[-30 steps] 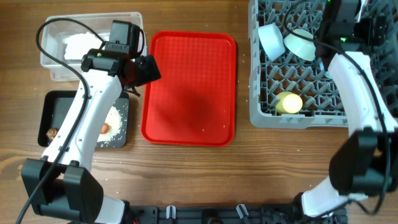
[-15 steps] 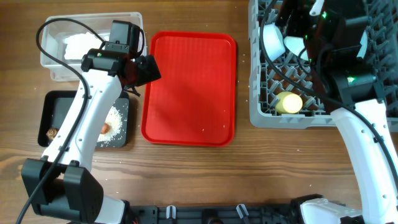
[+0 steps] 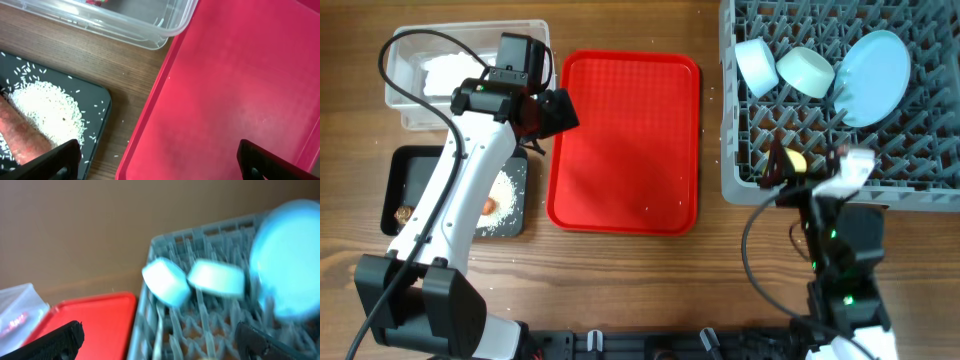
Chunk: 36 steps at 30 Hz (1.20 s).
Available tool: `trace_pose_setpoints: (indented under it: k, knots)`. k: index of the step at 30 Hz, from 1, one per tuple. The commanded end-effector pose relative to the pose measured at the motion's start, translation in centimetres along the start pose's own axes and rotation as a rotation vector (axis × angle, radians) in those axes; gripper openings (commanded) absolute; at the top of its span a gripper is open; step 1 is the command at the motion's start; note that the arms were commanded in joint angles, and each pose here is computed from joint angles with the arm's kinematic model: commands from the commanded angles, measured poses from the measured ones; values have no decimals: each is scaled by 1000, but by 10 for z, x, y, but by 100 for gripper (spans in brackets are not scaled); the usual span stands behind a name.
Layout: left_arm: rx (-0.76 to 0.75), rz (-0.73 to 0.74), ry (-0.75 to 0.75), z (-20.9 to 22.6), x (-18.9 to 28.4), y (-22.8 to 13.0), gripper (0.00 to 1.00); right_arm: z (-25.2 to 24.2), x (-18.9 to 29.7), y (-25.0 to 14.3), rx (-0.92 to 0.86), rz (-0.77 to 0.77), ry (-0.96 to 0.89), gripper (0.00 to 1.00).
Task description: Sort waste into correct bins and load items into the dishwasher rack
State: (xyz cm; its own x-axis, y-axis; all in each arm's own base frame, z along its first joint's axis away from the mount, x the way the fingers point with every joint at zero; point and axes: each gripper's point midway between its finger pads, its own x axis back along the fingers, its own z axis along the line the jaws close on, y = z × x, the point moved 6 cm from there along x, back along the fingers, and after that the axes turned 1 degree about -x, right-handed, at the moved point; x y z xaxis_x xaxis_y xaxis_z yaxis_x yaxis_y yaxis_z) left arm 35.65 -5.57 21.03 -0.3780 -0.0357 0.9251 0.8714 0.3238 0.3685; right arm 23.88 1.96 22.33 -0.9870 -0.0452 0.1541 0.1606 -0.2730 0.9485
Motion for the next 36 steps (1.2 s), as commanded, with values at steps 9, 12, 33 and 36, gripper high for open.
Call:
trace_pose_setpoints:
  k: [9,12,33,36]
  knots:
    - [4,-4,-8,-2,1,1,100,-13,37,-66,37,-47,125,100]
    - [4,-4,-8,-2,1,1,100,-12,41,-64,28,-68,135,100]
    - [-8,49,23,4,0,-8,100,-9,45,-55,30,-123,150,100]
    - [-83,-37,-28,-7,-5,3,100,-9,45,-55,30,-123,150,100]
